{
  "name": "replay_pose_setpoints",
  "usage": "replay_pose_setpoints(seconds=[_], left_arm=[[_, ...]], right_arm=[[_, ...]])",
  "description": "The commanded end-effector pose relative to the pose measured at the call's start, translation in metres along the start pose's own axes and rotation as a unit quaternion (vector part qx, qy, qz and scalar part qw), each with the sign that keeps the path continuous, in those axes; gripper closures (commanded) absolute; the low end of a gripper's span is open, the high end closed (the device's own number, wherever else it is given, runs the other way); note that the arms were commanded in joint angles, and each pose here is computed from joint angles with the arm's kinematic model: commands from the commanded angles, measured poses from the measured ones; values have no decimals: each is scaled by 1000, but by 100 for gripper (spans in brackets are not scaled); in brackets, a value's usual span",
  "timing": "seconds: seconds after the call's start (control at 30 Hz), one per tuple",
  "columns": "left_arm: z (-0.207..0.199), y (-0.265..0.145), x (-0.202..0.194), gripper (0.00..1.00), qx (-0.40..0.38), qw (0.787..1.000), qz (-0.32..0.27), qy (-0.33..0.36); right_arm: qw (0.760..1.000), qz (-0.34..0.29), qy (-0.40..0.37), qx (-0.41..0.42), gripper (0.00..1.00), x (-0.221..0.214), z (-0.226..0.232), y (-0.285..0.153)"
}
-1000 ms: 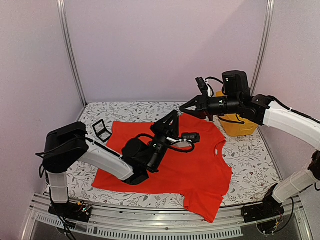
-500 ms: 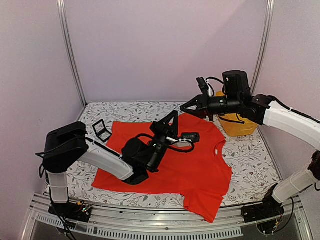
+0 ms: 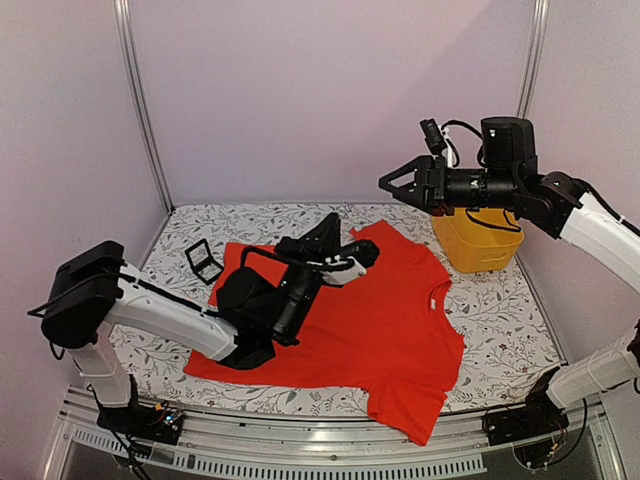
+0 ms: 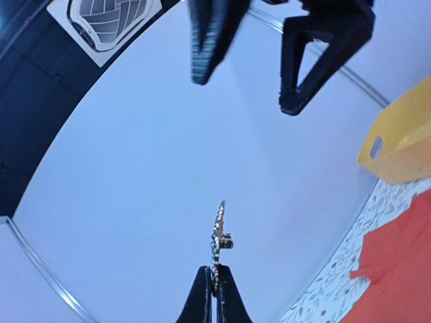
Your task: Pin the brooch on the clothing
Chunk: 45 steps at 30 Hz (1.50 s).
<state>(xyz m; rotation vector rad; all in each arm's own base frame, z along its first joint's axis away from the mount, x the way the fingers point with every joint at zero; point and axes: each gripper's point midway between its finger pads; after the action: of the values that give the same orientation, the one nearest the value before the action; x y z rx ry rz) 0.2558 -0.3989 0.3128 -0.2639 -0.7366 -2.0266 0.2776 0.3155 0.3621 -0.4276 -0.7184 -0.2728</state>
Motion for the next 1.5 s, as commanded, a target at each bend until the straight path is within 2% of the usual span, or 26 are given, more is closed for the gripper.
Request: replay_pose_setpoints(seconds=[0.0, 0.03, 0.1, 0.23, 0.37, 0.43, 0.53, 0.8, 0.87, 1.0, 1.2, 1.47], left_arm=[[25, -3, 26, 100, -101, 964, -1, -246], [22, -4, 34, 100, -155, 939, -2, -306], [21, -9, 47, 100, -247, 894, -6, -373], [30, -24, 75, 100, -372, 817, -16, -440], [46, -45, 106, 100, -477, 729, -50, -488], [54, -51, 115, 100, -506, 700, -64, -501], [66, -55, 126, 100, -530, 674, -78, -509], [69, -55, 131, 100, -563, 627, -88, -530], [64, -54, 132, 100, -569, 625, -88, -528], [57, -49, 130, 100, -568, 631, -83, -521], [53, -42, 124, 100, -556, 646, -73, -518], [47, -42, 121, 100, -558, 645, -64, -518]], right_arm=[[993, -34, -108, -24, 36, 18, 20, -38], [992, -33, -121, -29, 35, 17, 19, -41], [988, -37, -149, -32, 34, 17, 22, -49], [979, -47, -198, -26, 33, 17, 33, -64], [966, -38, -253, 45, 37, 8, 63, -74], [955, -33, -282, 86, 40, 1, 80, -81], [937, -29, -324, 128, 41, -9, 95, -91], [885, -19, -411, 218, 46, -41, 114, -106], [874, -32, -426, 233, 47, -43, 116, -107], [872, -45, -423, 241, 56, -39, 117, -101], [873, -30, -414, 256, 57, -47, 122, -82], [885, 6, -393, 249, 66, -63, 110, -60]])
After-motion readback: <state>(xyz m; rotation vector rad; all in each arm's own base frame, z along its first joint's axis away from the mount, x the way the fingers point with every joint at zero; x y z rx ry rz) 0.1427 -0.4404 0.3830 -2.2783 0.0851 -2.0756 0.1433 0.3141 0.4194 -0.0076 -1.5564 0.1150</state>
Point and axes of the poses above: each gripper's point midway between its finger pads, its own y axis out along the fingers, its own z axis along the line the jaws close on, x = y × z, and after that the axes turned 2 degrees about -y, right-handed
